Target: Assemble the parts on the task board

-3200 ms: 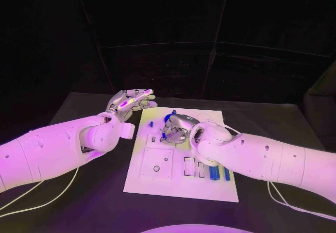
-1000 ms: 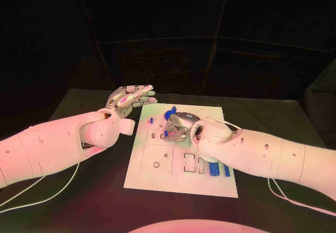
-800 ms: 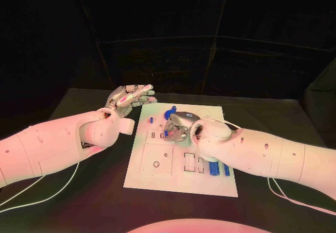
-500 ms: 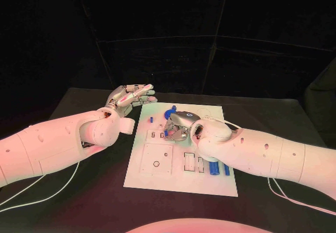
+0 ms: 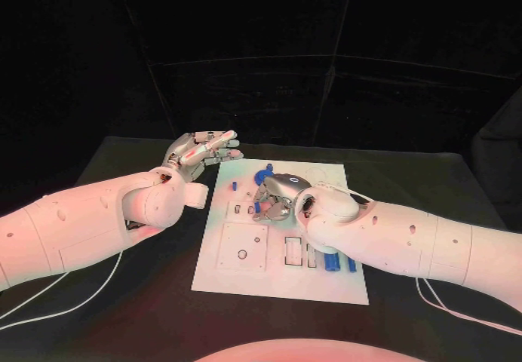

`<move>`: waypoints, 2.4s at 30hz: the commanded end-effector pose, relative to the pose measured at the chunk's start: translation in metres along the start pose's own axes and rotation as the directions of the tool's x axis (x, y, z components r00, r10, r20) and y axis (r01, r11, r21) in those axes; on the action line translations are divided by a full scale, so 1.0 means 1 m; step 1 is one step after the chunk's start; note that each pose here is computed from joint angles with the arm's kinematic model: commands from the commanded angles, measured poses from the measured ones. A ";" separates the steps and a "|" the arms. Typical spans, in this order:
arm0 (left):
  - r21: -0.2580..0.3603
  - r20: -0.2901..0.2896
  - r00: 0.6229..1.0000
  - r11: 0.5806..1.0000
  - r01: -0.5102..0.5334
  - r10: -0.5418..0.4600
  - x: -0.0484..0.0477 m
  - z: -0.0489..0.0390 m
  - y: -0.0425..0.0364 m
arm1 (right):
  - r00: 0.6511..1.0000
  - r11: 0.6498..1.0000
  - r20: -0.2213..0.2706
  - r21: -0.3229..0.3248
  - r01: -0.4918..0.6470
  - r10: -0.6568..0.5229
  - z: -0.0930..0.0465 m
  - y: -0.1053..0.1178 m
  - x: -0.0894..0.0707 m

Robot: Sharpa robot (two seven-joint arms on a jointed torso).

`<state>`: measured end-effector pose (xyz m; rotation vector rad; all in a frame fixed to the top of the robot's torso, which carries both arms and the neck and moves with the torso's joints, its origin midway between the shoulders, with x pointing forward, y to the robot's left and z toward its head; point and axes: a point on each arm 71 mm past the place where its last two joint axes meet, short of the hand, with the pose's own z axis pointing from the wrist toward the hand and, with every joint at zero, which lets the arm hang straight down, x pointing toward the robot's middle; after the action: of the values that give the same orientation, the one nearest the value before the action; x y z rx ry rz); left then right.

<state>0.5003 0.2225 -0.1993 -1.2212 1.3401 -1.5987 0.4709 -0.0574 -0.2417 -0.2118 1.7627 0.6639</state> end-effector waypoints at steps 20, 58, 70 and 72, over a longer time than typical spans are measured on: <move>-0.041 -0.160 0.960 0.970 -0.238 0.228 -0.0008 -0.0013 0.0015 | 0.941 0.936 0.162 -0.242 -0.255 0.298 -0.052 -0.032 -0.058; -0.292 -0.647 0.268 0.093 -0.952 0.714 0.0459 0.0530 0.0255 | 0.884 0.891 0.175 0.061 -0.450 0.434 -0.103 -0.126 -0.127; -0.258 -0.681 0.223 0.057 -0.964 0.698 0.0621 0.0586 0.0343 | 0.900 0.907 0.169 0.063 -0.416 0.402 -0.100 -0.126 -0.126; -0.252 -0.686 0.218 0.054 -0.966 0.694 0.0646 0.0587 0.0354 | 0.905 0.912 0.168 0.062 -0.406 0.392 -0.099 -0.126 -0.126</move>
<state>0.5355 0.1375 -0.2189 -0.0962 2.3834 -0.3768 0.4856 -0.2397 -0.1502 0.3080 1.6955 0.8773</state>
